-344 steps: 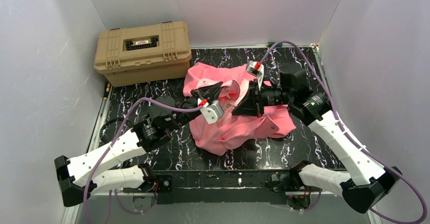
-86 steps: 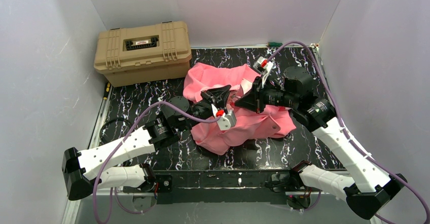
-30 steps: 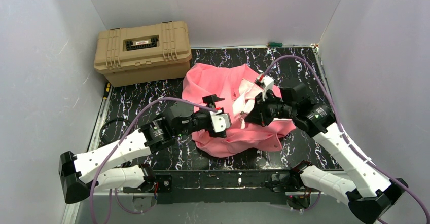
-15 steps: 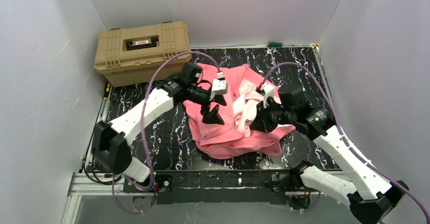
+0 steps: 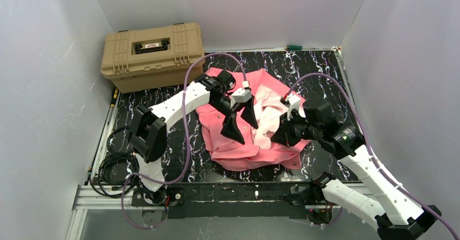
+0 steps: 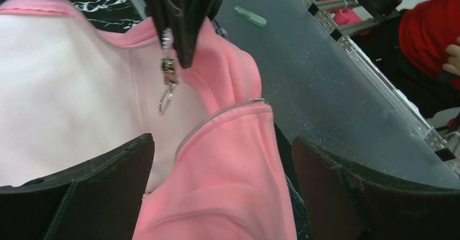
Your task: Zip up the jacket
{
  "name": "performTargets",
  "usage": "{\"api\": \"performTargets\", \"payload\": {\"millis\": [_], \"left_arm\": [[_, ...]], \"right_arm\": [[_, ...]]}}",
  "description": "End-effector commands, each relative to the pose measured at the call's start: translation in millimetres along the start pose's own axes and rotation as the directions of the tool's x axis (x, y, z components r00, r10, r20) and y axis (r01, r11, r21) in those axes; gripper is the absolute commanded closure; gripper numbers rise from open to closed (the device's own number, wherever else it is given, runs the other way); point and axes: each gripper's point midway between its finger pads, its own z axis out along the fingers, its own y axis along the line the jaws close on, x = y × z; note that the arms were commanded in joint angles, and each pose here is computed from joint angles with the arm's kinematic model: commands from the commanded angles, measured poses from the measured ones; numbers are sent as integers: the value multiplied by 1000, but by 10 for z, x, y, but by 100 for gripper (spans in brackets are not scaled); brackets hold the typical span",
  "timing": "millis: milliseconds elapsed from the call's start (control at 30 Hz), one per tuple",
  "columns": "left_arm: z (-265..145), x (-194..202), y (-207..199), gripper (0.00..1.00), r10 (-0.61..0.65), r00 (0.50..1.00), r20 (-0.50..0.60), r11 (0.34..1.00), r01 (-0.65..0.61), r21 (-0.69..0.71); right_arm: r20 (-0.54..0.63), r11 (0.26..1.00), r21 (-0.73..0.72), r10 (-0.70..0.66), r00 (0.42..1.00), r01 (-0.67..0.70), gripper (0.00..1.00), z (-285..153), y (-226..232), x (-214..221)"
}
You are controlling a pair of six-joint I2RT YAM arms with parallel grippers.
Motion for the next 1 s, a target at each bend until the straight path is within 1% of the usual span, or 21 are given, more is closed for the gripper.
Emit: {"api": "performTargets", "payload": {"millis": [0, 133, 367, 400, 633, 667, 733, 767, 800, 833, 933, 967], "left_arm": [[115, 183, -164, 4, 99, 995, 11, 993, -100, 65], [253, 403, -107, 2, 190, 981, -34, 977, -185, 102], [493, 477, 4, 2, 164, 986, -23, 976, -159, 149], [514, 479, 1, 4, 165, 986, -24, 975, -159, 154], [551, 509, 6, 27, 147, 987, -63, 979, -135, 154], [538, 506, 10, 34, 142, 987, -71, 980, -130, 148], [488, 502, 12, 55, 130, 989, -74, 984, -120, 134], [464, 493, 10, 63, 136, 988, -77, 984, -125, 126], [430, 493, 16, 69, 134, 988, -83, 986, -124, 115], [389, 480, 35, 73, 126, 988, -86, 988, -117, 99], [245, 406, 88, 74, 109, 990, -94, 994, -105, 44], [200, 382, 95, 76, 108, 989, -101, 994, -105, 26]], "right_arm": [[55, 1000, 16, 11, 998, -12, 99, -114, 23, -79], [80, 999, 20, 26, 996, -28, 99, -118, 19, -94], [106, 998, 27, 54, 993, -58, 99, -201, 39, -102], [111, 998, 26, 54, 992, -57, 99, -213, 46, -107], [94, 999, 29, 38, 995, -41, 99, -174, 20, -79], [98, 999, 30, 37, 995, -40, 99, -172, 18, -88], [99, 999, 31, 38, 994, -41, 99, -167, 16, -96], [101, 999, 34, 38, 994, -42, 99, -168, 11, -101], [99, 998, 35, 39, 994, -42, 99, -163, 8, -94], [99, 998, 36, 39, 994, -42, 99, -165, 6, -94], [95, 999, 32, 41, 995, -44, 99, -151, 8, -82], [90, 999, 31, 36, 995, -38, 99, -143, 6, -80]]}}
